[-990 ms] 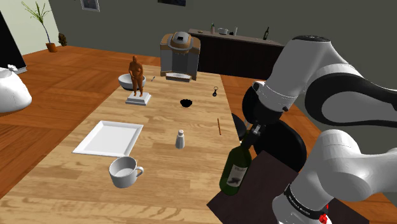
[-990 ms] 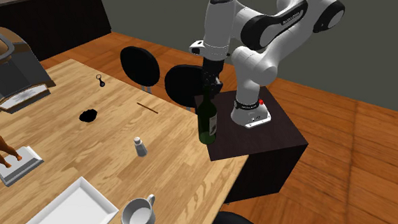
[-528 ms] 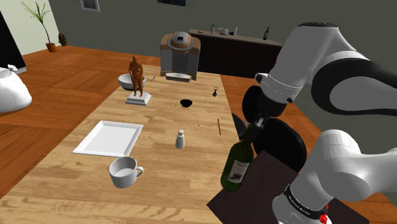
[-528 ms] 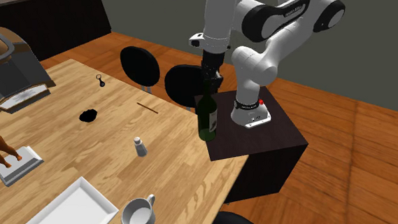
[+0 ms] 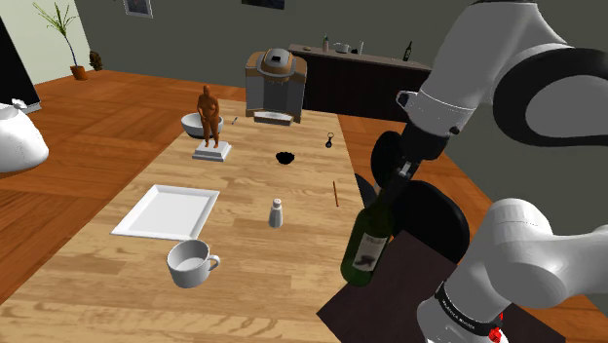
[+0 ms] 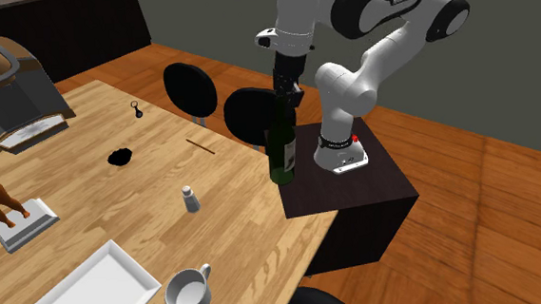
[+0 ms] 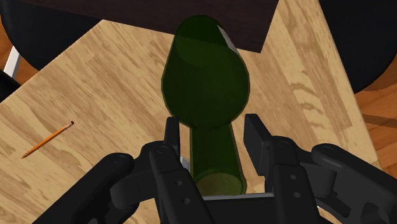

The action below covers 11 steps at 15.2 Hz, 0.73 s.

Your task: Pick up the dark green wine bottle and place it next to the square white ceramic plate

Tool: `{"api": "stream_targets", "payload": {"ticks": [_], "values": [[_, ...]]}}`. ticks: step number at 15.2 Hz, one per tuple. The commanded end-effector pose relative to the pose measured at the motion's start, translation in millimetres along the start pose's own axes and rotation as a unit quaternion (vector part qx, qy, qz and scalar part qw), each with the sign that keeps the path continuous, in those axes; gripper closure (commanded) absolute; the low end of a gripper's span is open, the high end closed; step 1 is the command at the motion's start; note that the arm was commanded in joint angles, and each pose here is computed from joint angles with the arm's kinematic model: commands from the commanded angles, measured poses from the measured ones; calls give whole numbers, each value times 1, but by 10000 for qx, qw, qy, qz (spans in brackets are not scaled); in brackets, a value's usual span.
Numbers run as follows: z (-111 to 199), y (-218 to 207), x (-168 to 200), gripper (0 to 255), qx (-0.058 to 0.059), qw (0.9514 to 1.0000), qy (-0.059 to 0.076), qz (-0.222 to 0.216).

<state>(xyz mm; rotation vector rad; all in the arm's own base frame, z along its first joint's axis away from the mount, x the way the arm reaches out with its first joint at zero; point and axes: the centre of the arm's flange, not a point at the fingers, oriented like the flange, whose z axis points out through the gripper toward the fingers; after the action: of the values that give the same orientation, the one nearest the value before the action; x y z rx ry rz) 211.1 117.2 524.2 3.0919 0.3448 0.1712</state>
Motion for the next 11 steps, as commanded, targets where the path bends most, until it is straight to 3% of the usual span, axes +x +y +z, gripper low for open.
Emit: {"api": "stream_targets", "payload": {"ticks": [1, 11], "values": [[-12, 1, 0, 255, 0, 10000, 1, 1], [-65, 3, 6, 255, 0, 10000, 1, 1]]}}
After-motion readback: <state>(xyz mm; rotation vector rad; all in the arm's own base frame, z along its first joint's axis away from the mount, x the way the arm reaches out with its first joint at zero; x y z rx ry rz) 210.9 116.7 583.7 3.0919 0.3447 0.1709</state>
